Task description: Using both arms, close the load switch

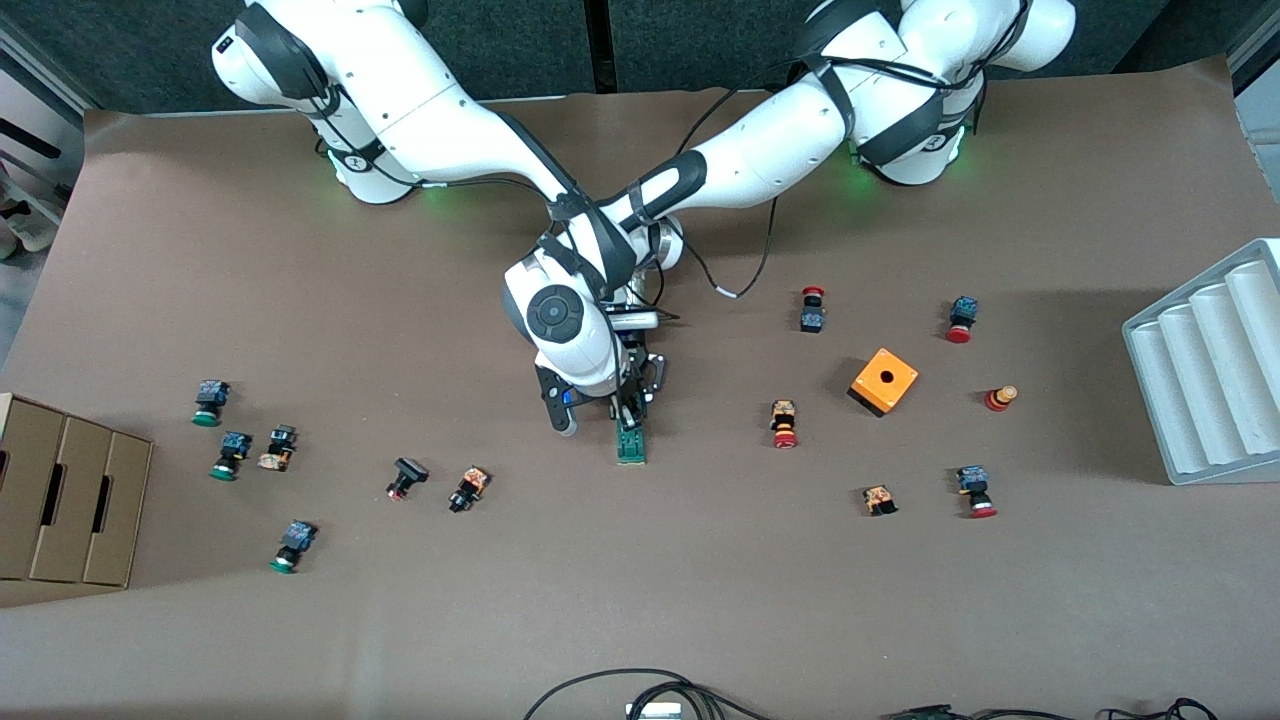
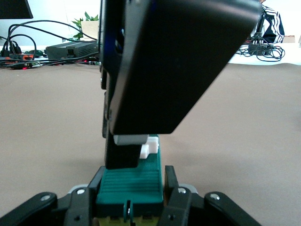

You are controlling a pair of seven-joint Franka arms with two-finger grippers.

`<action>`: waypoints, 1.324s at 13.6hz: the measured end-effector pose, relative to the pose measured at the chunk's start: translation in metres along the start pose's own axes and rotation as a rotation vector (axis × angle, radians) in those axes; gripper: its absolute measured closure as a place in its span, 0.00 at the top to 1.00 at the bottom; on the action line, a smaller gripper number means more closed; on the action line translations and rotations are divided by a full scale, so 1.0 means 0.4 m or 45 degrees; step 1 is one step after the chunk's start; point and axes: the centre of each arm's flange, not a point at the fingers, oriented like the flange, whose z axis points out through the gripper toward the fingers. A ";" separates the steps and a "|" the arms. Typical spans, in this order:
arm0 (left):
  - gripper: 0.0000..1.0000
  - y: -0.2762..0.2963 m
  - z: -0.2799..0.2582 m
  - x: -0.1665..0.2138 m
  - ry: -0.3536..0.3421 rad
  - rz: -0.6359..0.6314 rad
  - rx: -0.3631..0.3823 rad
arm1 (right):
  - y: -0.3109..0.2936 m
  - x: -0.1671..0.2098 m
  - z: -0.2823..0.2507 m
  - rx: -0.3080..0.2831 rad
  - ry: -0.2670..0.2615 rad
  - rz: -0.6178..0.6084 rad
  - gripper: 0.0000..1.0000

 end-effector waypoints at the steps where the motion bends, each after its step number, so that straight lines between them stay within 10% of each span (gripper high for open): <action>1: 0.54 0.000 0.000 0.000 0.000 0.000 0.000 | -0.001 -0.001 -0.004 0.001 -0.001 -0.002 0.31; 18: 0.54 0.000 0.000 0.000 0.000 0.005 0.000 | -0.053 0.026 -0.075 0.064 -0.012 0.015 0.19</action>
